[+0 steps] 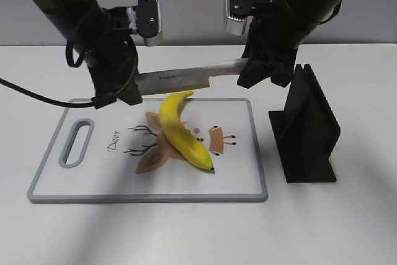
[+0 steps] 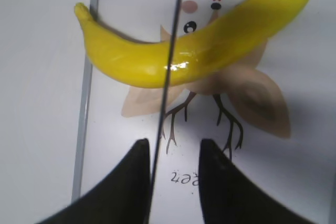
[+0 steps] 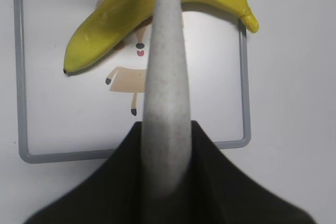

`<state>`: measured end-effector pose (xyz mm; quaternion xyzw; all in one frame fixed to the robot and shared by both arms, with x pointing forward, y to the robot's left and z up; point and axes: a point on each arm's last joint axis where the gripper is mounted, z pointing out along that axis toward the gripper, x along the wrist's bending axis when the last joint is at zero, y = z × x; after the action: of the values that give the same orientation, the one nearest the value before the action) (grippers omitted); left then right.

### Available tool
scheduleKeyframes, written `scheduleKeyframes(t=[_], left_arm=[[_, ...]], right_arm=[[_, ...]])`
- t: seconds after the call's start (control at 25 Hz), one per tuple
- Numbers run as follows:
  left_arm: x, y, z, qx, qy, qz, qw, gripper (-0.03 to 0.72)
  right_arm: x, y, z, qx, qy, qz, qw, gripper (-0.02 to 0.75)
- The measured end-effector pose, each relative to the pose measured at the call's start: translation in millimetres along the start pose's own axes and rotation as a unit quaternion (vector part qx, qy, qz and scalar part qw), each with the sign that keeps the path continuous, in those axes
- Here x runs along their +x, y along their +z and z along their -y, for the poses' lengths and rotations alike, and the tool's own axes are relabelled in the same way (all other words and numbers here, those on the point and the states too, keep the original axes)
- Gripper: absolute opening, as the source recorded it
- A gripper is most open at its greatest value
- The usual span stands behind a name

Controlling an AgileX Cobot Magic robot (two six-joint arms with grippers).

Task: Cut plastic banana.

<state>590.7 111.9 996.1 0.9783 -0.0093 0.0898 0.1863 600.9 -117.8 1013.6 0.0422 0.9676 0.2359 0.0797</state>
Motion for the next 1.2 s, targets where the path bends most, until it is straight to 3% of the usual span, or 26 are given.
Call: scheduleKeyframes(t=[0.16,0.28,0.64,0.8,1.2], left_arm=[[0.4,1,0,0.001,0.000,0.000,1.000,0.158],[0.7,1,1,0.002,0.001,-0.001,1.000,0.070],[0.6,0,1,0.002,0.002,-0.003,1.000,0.057],[0.6,-1,1,0.004,0.004,-0.004,1.000,0.000],[1.1,6,0,-0.006,-0.007,0.000,1.000,-0.004]], right_arm=[[0,0,0,0.000,-0.001,-0.001,1.000,0.179],[1,0,0,0.001,-0.002,-0.003,1.000,0.179],[1,0,0,0.000,-0.002,-0.003,1.000,0.179],[-1,4,2,0.005,-0.004,-0.003,1.000,0.179],[-11,26,24,0.031,0.008,-0.021,0.999,0.179]])
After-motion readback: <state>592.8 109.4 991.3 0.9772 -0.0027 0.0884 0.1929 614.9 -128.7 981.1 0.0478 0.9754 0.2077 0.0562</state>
